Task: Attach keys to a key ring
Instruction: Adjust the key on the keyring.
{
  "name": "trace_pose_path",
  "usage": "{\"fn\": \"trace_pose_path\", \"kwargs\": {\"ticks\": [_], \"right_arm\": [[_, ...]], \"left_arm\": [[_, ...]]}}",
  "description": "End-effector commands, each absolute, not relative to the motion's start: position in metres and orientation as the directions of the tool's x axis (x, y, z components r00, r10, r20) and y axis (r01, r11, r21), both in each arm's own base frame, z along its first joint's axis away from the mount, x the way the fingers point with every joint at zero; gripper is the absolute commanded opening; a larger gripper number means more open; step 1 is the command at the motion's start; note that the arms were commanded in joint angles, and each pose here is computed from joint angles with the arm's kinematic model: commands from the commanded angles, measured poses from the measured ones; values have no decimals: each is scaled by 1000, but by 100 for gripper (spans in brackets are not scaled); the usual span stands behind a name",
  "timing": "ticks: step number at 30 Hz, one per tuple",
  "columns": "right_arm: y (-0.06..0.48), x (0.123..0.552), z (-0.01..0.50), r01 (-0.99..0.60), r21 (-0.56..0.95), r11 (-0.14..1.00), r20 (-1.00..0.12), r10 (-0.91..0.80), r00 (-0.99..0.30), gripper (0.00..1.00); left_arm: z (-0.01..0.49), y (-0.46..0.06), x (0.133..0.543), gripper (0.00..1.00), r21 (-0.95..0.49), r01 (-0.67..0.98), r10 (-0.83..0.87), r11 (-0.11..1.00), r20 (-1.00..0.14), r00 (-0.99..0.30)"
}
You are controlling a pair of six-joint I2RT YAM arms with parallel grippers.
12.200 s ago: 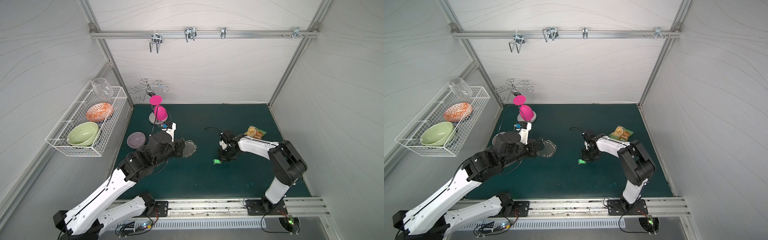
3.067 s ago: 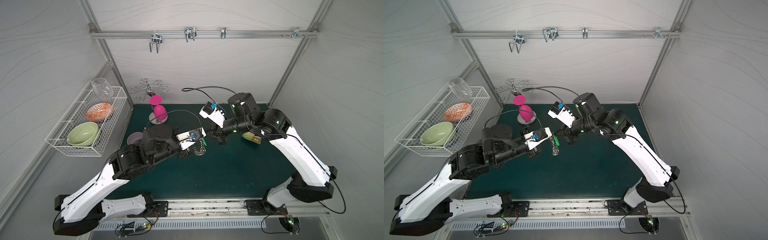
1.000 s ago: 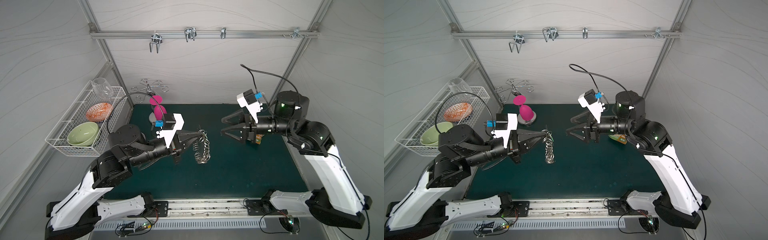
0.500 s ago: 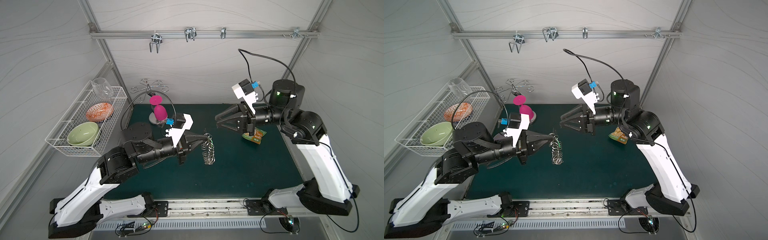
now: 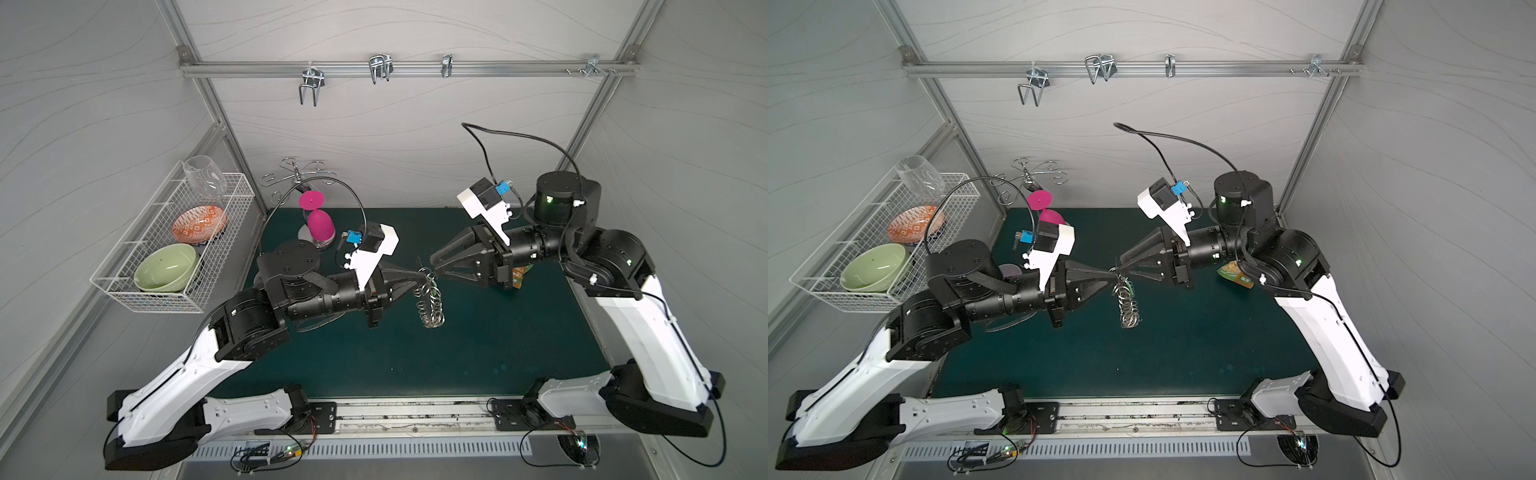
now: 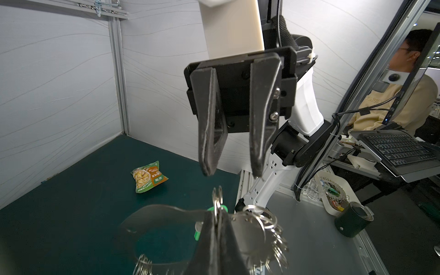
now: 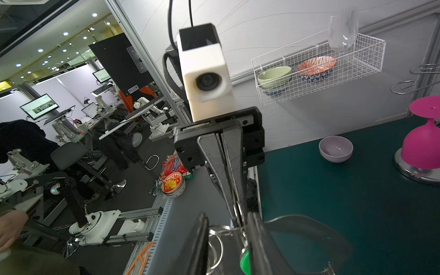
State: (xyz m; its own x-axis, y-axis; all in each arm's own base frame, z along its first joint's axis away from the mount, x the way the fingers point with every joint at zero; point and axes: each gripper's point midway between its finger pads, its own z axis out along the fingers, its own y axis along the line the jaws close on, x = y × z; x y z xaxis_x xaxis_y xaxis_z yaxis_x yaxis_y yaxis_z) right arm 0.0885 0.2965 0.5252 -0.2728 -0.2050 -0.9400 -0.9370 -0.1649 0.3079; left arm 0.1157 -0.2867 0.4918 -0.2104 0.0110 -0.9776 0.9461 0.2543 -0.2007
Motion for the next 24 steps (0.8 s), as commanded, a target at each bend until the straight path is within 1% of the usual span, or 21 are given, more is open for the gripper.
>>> {"fn": "trace_pose_path", "kwargs": {"ticks": [1,10,20,24], "right_arm": [[291,83,522,-943,293,-160,-942,-216,-256,30],[287,80,522,-946,280,-163,-946,-214,-243,27],[281,80,521,-944,293,-153,-944,-205,-260,26],[280,80,523,-940,301,-163,-943,-199,-267,22]], "left_arm": [[538,-282,105,0,-184,965,-126,188,-979,-162],[539,-292,104,0,-217,966,-135,143,-971,-198],[551,-290,101,0,-210,970,-182,124,-966,-186],[550,-291,101,0,-214,970,-179,118,-965,-192]]}}
